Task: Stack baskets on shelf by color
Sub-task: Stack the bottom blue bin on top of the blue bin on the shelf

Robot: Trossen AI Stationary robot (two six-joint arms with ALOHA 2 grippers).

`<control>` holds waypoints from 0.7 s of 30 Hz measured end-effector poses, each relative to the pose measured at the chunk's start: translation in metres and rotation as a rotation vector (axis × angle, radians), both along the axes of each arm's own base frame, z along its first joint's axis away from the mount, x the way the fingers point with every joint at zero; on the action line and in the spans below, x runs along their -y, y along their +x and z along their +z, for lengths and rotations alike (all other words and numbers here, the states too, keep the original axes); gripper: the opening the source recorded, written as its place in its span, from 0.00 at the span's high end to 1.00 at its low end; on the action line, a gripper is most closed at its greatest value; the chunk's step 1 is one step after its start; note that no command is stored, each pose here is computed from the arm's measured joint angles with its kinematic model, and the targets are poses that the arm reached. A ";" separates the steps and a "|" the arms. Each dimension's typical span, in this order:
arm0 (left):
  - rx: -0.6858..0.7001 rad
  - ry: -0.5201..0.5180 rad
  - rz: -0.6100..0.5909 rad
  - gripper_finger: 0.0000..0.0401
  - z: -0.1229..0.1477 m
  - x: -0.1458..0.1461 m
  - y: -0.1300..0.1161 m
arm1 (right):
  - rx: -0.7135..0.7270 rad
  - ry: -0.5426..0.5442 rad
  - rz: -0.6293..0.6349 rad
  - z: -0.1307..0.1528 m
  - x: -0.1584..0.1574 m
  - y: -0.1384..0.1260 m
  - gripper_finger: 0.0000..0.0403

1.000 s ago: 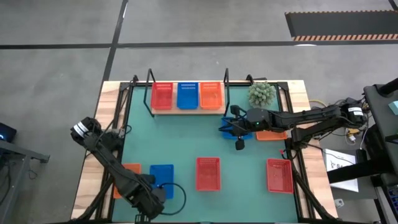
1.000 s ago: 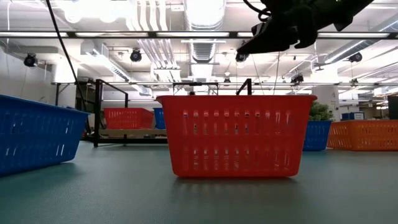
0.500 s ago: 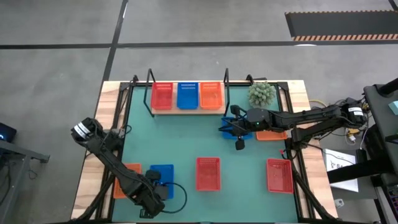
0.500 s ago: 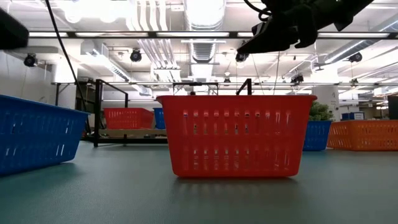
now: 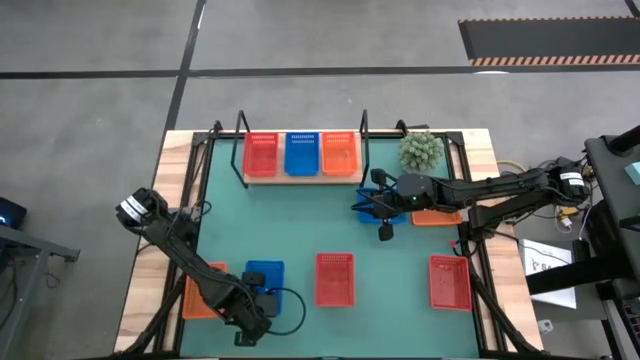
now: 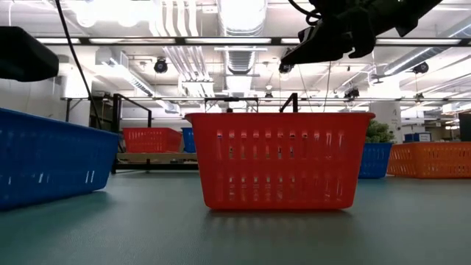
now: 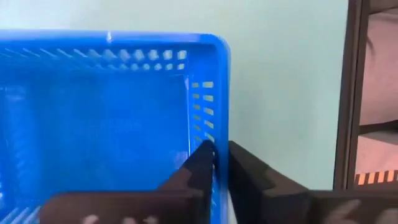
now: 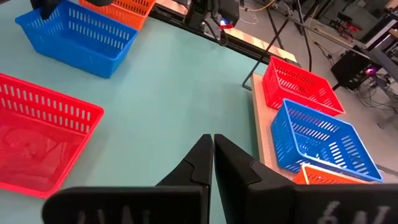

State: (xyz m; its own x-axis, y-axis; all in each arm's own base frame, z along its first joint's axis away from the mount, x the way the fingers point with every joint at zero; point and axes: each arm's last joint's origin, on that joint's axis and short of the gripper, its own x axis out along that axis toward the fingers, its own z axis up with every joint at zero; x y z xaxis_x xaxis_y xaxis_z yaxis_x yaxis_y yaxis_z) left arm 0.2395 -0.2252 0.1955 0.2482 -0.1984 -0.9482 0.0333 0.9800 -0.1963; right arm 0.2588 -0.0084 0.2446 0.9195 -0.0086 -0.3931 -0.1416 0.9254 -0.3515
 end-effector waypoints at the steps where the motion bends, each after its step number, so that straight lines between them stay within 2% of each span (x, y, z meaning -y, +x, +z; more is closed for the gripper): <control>1: 0.002 0.001 0.002 0.97 0.000 0.000 0.000 | 0.000 0.000 0.000 0.000 0.000 0.000 0.98; 6: 0.061 0.047 0.014 0.99 0.012 -0.004 0.010 | 0.000 0.002 -0.001 0.000 0.000 0.000 0.98; 11: -0.017 0.144 0.030 1.00 0.039 -0.017 0.015 | 0.000 0.002 -0.001 0.000 0.000 0.000 0.98; 16: 0.001 0.243 -0.052 1.00 0.077 -0.030 0.023 | -0.007 0.002 -0.001 -0.001 0.000 0.000 0.98; 21: 0.028 0.374 -0.105 1.00 0.104 -0.059 0.036 | -0.078 0.012 -0.006 -0.006 0.000 -0.004 0.98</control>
